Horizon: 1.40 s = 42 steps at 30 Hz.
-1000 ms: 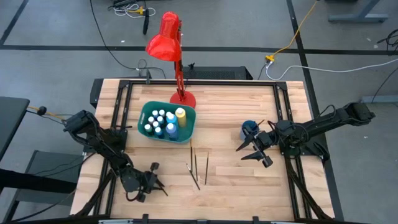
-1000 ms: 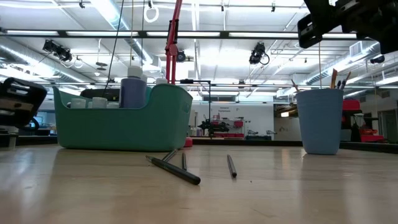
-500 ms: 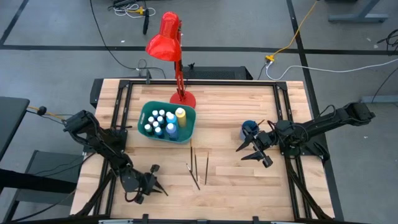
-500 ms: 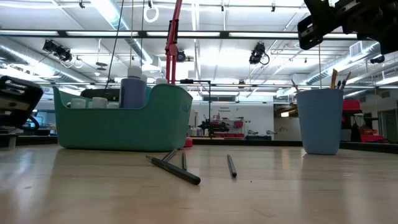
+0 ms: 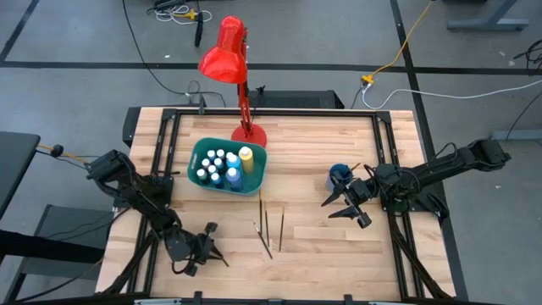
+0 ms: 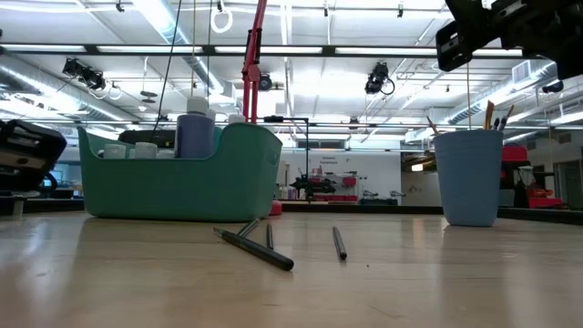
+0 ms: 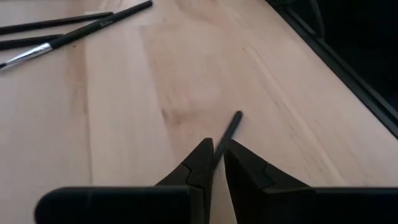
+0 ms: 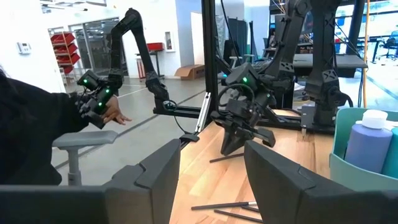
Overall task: Pick & Place Paint Supplies
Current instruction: Put the black silver paint brush into the blue cup
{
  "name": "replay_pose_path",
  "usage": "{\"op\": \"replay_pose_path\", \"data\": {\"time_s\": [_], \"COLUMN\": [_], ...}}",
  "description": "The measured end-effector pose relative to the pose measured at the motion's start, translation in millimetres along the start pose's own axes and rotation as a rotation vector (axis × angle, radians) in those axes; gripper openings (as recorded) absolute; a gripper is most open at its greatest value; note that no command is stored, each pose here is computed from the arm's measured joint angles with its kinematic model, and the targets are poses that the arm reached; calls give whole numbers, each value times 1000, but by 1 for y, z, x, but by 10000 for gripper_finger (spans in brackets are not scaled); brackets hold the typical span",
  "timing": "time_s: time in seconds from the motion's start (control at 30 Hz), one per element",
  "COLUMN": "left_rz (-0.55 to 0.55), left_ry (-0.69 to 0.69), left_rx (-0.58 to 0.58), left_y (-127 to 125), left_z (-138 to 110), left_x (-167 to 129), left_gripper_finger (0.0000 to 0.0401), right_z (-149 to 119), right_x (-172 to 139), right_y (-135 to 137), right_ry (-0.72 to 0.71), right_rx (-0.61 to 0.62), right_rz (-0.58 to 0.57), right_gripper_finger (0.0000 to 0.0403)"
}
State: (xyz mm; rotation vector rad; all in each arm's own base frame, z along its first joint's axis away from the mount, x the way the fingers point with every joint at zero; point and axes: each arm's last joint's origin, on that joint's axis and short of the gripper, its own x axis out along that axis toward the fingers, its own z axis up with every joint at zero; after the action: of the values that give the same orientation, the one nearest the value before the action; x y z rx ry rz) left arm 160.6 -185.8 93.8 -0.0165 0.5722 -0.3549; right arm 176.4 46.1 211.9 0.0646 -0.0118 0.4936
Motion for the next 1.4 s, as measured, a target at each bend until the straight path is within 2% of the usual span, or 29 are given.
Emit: {"op": "replay_pose_path", "data": {"time_s": [0.13, 0.3, 0.73, 0.93, 1.1, 1.27, 1.4], "left_rz": [6, -51, -48, -64, -19, 128, 112], "left_ry": [4, 36, 51, 69, -18, -55, -37], "left_rx": [-5, -45, -26, -102, -50, -37, -74], "left_y": [5, 9, 10, 10, 9, 13, 19], "left_z": [2, 3, 2, -11, -11, -13, -11], "left_x": [2, 5, 6, 19, 24, 34, 39], "left_gripper_finger": [45, 45, 45, 45, 45, 45, 45], "right_z": [0, 0, 0, 0, 0, 1, 2], "right_x": [0, 0, 0, 0, 0, 0, 0], "right_y": [0, 0, 0, 0, 0, 0, 0], "right_ry": [-1, -1, -1, -1, -2, -9, -17], "right_rx": [-1, -1, -1, -1, -4, -6, -13], "right_rz": [0, 0, 0, 1, 0, 1, 1], "right_gripper_finger": [190, 190, 190, 190, 190, 190, 190]}}
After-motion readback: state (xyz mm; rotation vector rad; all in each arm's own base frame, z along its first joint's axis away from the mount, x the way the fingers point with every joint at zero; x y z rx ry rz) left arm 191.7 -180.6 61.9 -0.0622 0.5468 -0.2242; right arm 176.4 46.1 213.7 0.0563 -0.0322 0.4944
